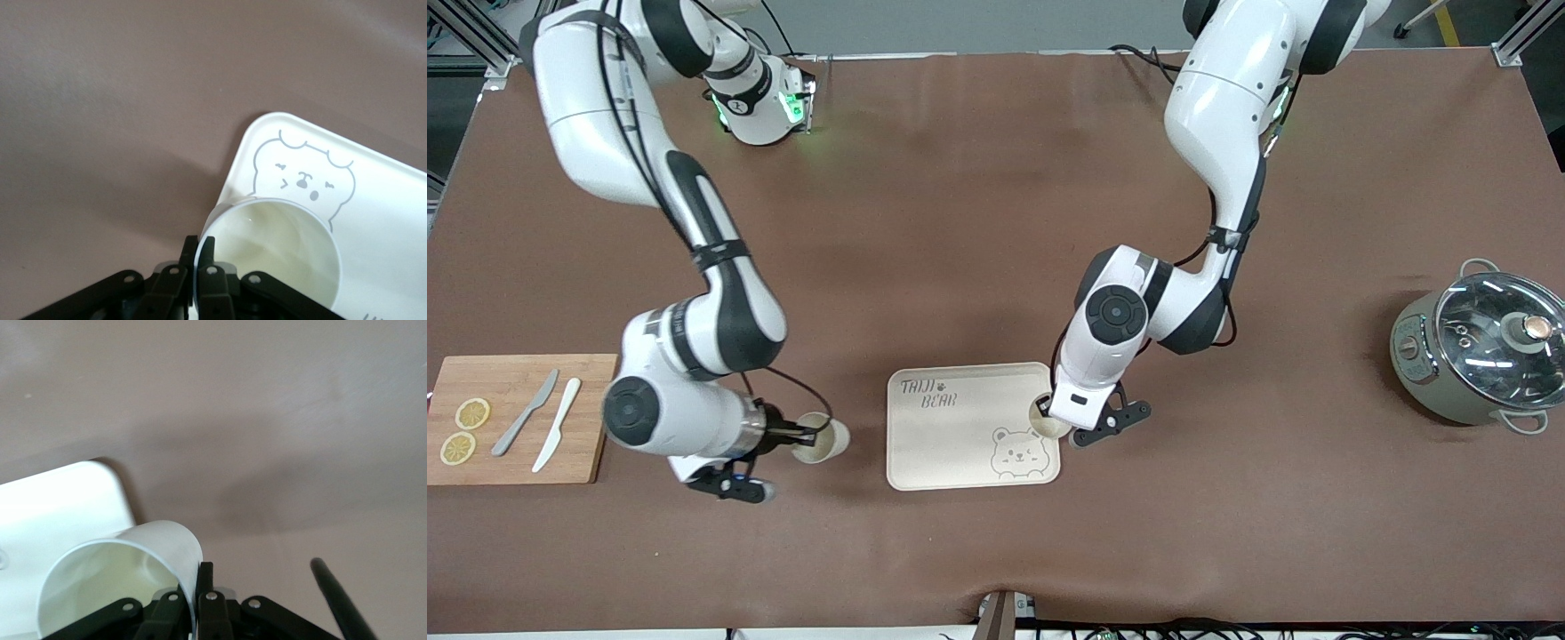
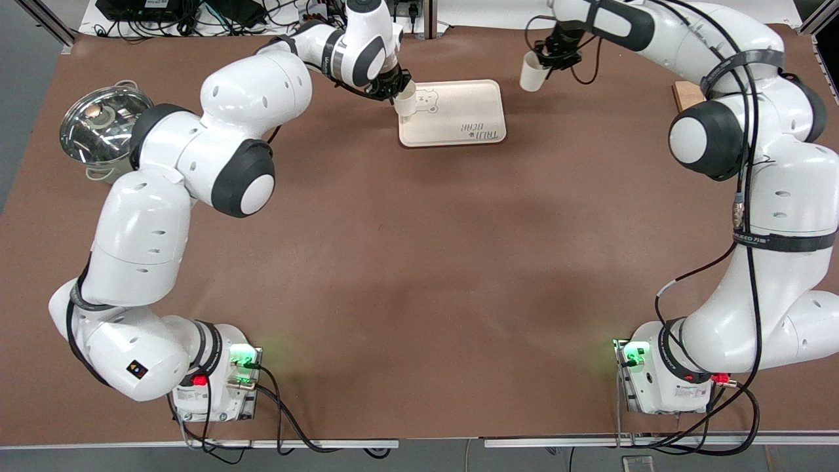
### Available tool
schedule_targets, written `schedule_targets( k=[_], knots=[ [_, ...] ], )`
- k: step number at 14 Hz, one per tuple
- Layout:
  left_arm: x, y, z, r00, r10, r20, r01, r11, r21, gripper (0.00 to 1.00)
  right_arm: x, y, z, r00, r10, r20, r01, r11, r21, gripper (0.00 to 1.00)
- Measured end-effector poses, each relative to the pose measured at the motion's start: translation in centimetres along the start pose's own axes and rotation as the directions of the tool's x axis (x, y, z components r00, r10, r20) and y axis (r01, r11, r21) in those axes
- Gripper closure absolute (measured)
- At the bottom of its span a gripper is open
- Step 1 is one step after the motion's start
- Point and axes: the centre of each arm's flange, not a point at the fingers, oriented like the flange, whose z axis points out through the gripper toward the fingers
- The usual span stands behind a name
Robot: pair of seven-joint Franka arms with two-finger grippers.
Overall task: Place white IKEA cup upright on tray with both arms
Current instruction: 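Carry the left gripper's cup to the tray while the right gripper follows, then set both cups upright on the tray and open the left gripper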
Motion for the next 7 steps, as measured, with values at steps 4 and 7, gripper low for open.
schedule_targets(
  k=[4, 7],
  knots=[
    [-1.9, 1.4, 1.3, 1.000, -0.004, -0.004, 0.004, 1.000, -0.006, 0.96, -4.9, -8.4, 0.7, 0.998, 0.056, -0.031, -0.055, 0.998, 0.015, 0.96],
    [-2.7, 1.9, 2.2, 1.000, 0.007, -0.006, -0.007, 1.000, -0.008, 0.96, -6.4, -10.9, 1.6, 0.995, 0.057, -0.080, -0.058, 0.998, -0.001, 0.96]
  ],
)
